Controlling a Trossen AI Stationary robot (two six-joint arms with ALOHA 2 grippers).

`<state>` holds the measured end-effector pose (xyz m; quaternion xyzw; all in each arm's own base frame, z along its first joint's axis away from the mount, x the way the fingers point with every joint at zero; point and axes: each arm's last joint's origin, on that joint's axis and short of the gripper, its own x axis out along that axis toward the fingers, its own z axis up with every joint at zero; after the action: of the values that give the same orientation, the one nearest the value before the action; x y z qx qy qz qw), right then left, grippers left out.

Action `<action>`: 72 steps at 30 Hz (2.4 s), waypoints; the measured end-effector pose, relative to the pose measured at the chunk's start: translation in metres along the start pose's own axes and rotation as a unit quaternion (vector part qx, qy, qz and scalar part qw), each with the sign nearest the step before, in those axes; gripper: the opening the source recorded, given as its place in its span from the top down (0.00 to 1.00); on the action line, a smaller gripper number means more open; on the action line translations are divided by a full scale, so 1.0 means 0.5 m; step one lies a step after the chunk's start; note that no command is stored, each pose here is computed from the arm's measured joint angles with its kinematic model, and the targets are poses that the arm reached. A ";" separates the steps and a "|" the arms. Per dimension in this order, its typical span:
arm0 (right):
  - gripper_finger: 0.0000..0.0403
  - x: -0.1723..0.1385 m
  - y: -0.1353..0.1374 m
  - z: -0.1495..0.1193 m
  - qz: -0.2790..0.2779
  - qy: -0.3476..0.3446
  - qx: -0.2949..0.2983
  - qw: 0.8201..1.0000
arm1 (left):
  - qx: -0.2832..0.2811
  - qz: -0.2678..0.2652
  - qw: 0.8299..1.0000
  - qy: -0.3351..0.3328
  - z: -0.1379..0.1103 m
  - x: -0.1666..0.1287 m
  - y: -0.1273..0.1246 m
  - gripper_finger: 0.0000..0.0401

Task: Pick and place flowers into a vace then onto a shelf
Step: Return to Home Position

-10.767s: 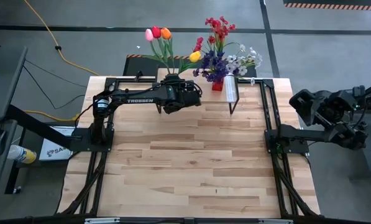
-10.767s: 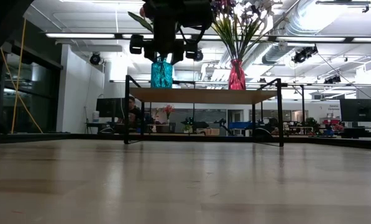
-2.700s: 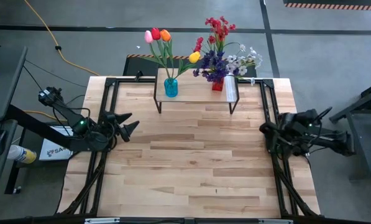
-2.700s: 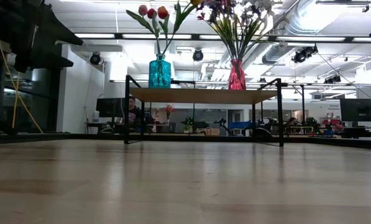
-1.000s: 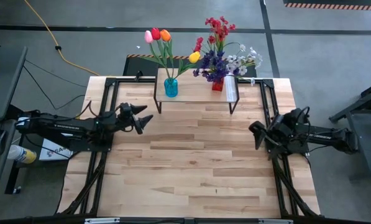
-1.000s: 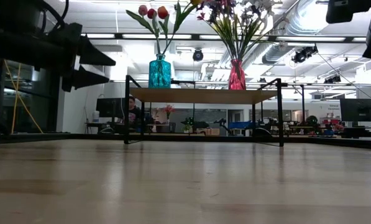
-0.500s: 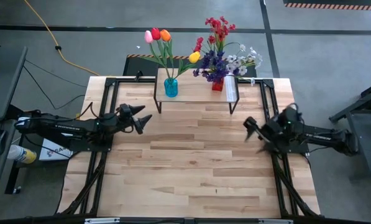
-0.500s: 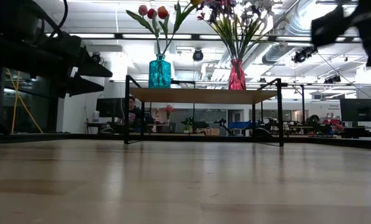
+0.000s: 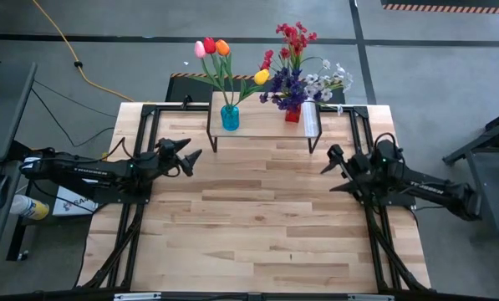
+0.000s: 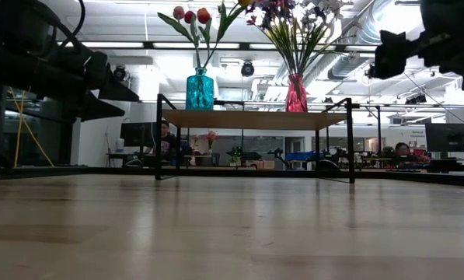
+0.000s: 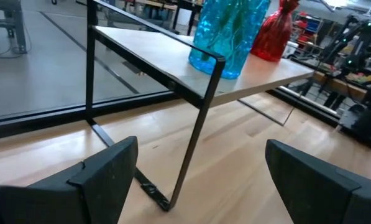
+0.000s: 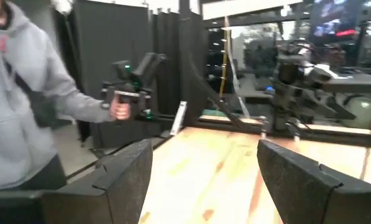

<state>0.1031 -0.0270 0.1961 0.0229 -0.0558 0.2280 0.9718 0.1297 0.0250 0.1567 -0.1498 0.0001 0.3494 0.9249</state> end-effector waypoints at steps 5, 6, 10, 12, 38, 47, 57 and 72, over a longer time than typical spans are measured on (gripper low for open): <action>0.31 -0.009 -0.009 -0.001 -0.026 0.004 0.007 1.000 | 0.001 0.003 1.000 0.004 -0.002 0.000 0.001 0.04; 0.31 -0.011 -0.012 -0.004 -0.034 0.009 0.005 0.999 | 0.000 0.003 1.000 0.004 -0.002 0.000 0.001 0.04; 0.31 -0.018 -0.019 -0.009 -0.059 0.019 -0.013 0.998 | 0.002 0.012 1.000 0.001 -0.002 0.000 0.002 0.04; 0.31 -0.020 -0.022 -0.009 -0.067 0.020 -0.023 0.997 | 0.003 0.028 1.000 -0.004 -0.002 0.000 0.004 0.04; 0.31 0.031 0.021 -0.028 -0.130 -0.021 -0.002 0.991 | 0.040 0.128 0.991 -0.029 -0.001 -0.002 0.016 0.04; 0.31 0.031 0.020 -0.028 -0.139 -0.022 -0.012 0.990 | 0.024 0.151 0.988 -0.038 -0.004 -0.003 0.021 0.04; 0.31 0.031 0.020 -0.030 -0.139 -0.015 -0.015 0.990 | 0.009 0.149 0.988 -0.039 -0.005 -0.004 0.021 0.04; 0.31 0.031 0.020 -0.030 -0.138 -0.017 -0.002 0.990 | 0.014 0.137 0.990 -0.031 -0.008 -0.003 0.021 0.04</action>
<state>0.1140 -0.0100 0.1831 0.0320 -0.0692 0.0911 0.9929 0.1221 0.0303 0.1501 -0.1242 -0.0033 0.4771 0.8700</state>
